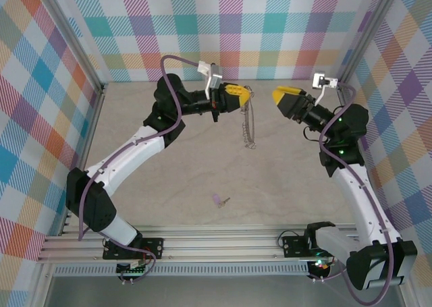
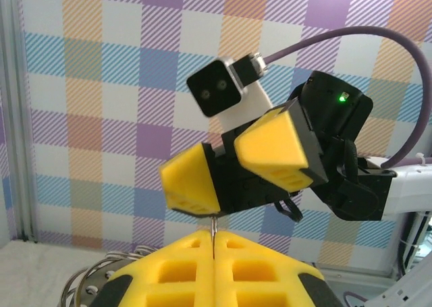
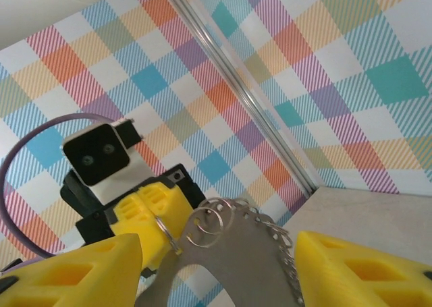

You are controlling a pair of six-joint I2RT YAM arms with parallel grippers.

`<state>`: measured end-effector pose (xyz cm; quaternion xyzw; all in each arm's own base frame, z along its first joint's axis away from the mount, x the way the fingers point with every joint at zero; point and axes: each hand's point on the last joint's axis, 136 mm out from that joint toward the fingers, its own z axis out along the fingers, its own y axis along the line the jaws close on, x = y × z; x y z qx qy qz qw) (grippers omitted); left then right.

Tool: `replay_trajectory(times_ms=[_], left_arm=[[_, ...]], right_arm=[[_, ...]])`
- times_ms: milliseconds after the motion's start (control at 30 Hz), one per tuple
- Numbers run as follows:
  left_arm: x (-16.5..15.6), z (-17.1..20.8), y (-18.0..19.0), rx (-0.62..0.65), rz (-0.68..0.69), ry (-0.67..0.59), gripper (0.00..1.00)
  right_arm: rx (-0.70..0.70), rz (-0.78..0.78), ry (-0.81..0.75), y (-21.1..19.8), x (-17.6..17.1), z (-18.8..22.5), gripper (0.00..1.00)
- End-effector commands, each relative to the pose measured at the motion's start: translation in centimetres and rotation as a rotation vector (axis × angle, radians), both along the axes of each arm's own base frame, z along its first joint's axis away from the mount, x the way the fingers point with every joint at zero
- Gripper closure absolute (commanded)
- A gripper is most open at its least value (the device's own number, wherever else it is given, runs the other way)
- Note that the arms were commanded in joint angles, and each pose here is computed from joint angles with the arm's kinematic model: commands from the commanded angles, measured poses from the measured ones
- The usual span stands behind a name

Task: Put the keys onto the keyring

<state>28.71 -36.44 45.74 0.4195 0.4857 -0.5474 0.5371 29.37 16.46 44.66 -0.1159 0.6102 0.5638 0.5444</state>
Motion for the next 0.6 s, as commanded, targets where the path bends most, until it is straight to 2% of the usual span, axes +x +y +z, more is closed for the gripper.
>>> replay_trajectory(times_ms=[0, 567], left_arm=[[-2.7, 3.4, 0.7, -0.077, -0.009, -0.177, 1.0], [-3.9, 2.7, 0.2, -0.062, -0.013, -0.303, 1.0]], right_arm=[[-0.014, -0.027, 0.034, -0.3, 0.6, -1.7, 0.39], [-0.031, -0.037, 0.071, -0.4, 1.4, -4.1, 0.38]])
